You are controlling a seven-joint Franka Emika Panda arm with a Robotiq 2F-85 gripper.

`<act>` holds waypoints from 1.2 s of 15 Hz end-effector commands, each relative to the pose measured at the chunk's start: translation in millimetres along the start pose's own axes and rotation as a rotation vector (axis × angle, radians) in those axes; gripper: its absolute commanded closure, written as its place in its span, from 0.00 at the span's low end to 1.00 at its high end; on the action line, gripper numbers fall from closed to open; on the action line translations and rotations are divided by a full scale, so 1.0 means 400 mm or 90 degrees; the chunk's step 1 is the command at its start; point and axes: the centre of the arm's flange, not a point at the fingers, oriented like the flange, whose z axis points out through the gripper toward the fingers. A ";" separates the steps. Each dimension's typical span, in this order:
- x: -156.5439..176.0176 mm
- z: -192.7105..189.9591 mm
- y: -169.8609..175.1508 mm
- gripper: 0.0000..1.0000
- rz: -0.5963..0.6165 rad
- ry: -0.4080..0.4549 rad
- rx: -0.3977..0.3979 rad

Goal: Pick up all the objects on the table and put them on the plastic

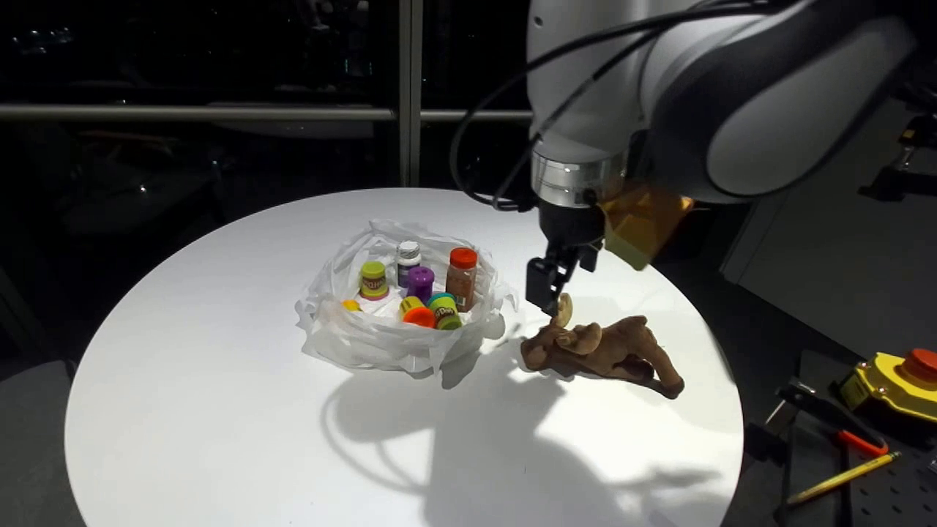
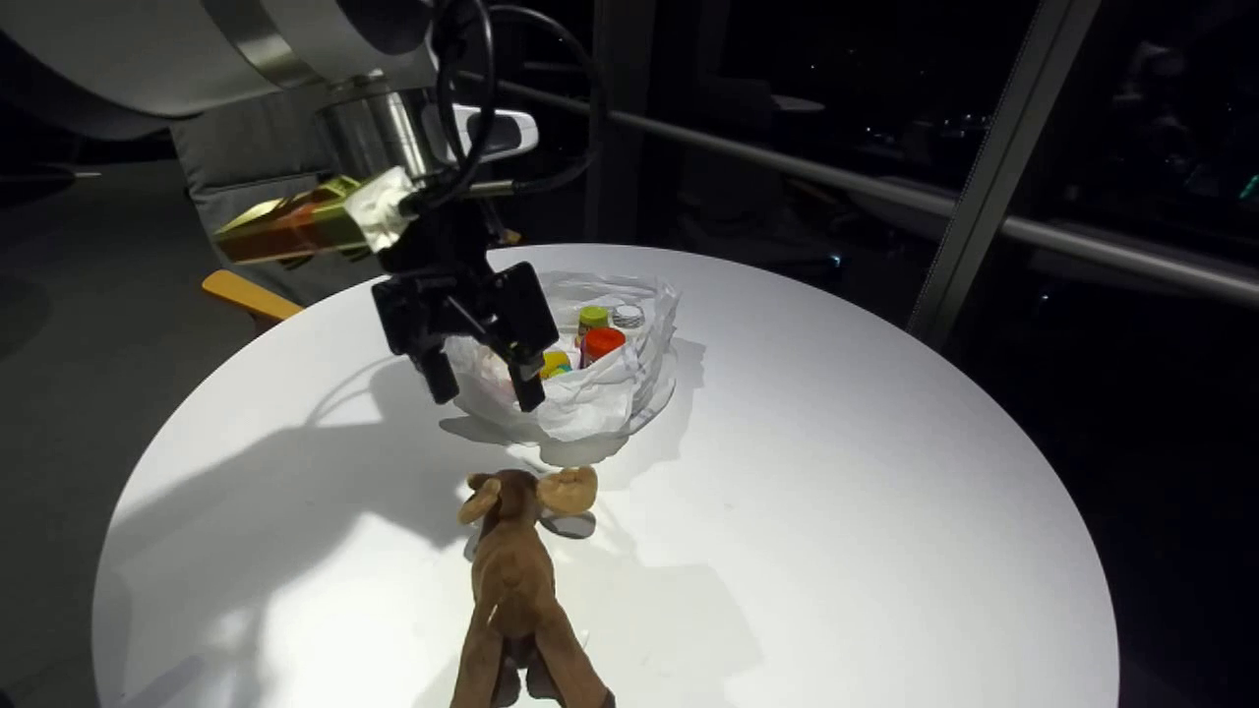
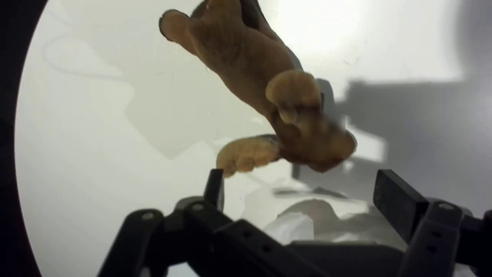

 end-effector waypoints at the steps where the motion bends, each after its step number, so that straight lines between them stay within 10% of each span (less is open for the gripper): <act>1: -0.220 0.007 0.077 0.00 -0.034 0.016 -0.034; 5: -0.314 0.091 0.122 0.00 -0.120 0.019 -0.033; 18: -0.226 0.249 0.192 0.00 -0.162 0.090 0.094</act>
